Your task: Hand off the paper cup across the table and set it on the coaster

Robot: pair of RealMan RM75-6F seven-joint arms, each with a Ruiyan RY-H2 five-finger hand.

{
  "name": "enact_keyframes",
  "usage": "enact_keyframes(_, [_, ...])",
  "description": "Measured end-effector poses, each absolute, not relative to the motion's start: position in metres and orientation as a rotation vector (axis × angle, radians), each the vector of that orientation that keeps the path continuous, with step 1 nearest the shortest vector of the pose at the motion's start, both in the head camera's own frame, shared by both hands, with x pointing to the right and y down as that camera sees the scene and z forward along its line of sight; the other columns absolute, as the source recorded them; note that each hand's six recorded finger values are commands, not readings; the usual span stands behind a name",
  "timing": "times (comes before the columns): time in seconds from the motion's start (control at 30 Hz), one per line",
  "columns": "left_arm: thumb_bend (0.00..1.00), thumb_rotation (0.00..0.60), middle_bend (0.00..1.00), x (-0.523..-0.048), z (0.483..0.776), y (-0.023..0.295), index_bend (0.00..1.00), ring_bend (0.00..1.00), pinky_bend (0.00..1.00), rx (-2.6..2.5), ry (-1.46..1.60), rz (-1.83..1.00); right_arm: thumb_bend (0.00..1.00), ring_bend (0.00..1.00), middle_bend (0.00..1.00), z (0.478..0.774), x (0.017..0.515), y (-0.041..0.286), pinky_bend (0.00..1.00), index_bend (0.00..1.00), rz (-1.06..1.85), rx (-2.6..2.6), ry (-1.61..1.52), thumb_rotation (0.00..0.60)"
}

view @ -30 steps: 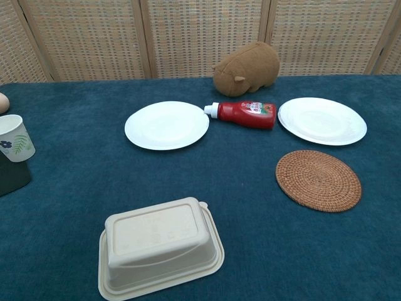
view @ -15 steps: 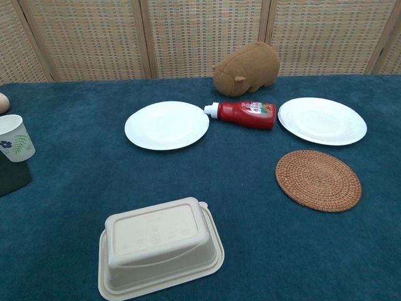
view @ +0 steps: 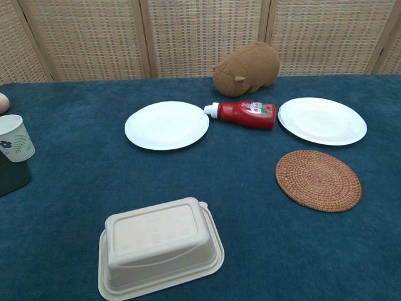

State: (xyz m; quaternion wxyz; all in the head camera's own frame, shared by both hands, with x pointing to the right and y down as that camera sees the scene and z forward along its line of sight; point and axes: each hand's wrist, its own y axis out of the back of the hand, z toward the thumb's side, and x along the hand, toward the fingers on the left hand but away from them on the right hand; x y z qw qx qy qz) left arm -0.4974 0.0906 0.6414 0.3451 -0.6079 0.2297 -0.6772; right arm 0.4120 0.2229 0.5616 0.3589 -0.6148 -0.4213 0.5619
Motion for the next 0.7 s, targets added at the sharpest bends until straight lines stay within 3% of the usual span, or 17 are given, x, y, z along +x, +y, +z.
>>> enact_keyframes(0.7, [0.17,0.6,0.0,-0.462,0.698,0.062,0.0,0.0,0.0,-1.608,0.427,-1.862,0.02,0.0,0.0,0.566,0.416,0.221,0.0,0.0,1.463,-1.586,-1.091,0.6])
